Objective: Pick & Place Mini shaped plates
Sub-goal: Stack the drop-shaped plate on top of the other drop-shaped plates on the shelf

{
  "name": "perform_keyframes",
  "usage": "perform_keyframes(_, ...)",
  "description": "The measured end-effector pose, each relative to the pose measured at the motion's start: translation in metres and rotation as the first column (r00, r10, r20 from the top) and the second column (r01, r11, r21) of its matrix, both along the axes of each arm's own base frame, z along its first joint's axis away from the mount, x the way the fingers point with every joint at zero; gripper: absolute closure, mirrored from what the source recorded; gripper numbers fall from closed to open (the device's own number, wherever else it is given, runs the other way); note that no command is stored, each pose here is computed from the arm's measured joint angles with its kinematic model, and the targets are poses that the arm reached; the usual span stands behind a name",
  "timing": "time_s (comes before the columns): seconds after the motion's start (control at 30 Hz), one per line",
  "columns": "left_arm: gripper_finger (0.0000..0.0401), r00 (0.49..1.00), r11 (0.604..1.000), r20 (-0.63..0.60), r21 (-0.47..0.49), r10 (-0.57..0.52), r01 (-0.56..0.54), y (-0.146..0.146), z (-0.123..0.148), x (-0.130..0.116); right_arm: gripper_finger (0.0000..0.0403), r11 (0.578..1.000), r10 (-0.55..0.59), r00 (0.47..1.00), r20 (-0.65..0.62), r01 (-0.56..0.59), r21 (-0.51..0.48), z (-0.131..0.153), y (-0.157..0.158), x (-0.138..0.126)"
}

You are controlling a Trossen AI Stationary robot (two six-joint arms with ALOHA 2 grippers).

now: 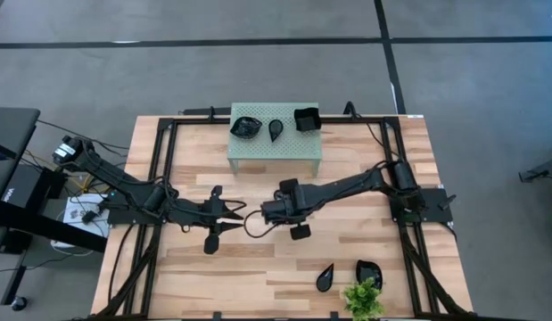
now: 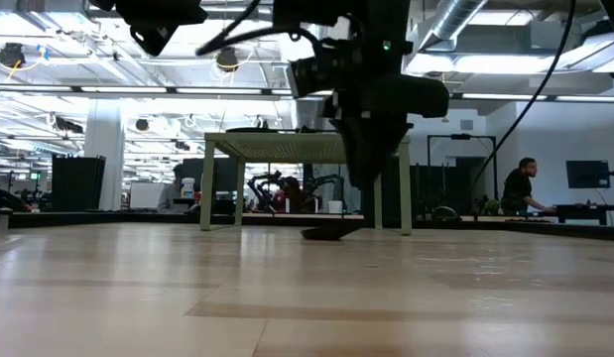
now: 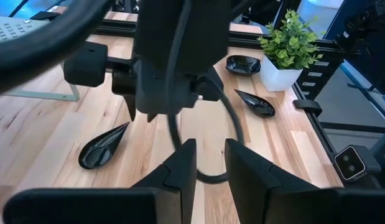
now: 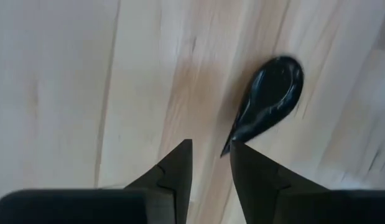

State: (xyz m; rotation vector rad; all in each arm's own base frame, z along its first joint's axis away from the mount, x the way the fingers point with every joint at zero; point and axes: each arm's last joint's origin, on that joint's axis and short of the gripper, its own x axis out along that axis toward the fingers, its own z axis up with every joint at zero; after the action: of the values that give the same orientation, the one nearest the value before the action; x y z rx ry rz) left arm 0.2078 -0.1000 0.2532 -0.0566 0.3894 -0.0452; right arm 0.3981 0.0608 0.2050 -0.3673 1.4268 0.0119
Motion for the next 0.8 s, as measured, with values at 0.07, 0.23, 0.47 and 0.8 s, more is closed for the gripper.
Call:
perform_keyframes(0.07,0.0316,1.000,1.000,0.001,-0.001,0.000,0.000,0.000,0.000,0.000,0.0300,1.000,0.007,1.000,0.005,-0.007,-0.006,0.000,0.001,0.000)
perform_keyframes(0.23,0.0316,1.000,1.000,0.006,-0.003,0.000,0.000,0.000,0.000,0.000,0.0300,1.000,-0.022,1.000,0.003,0.022,0.001,0.000,-0.003,0.000)
perform_keyframes(0.47,0.0316,1.000,1.000,0.006,-0.003,0.000,0.000,0.000,0.001,0.000,0.0300,0.999,-0.047,0.999,-0.013,0.047,0.001,-0.021,-0.010,-0.004)
perform_keyframes(0.8,0.0316,1.000,1.000,0.006,-0.003,0.000,0.000,0.000,0.001,0.000,0.0300,0.997,-0.073,0.997,-0.015,0.072,-0.013,-0.039,-0.028,-0.008)
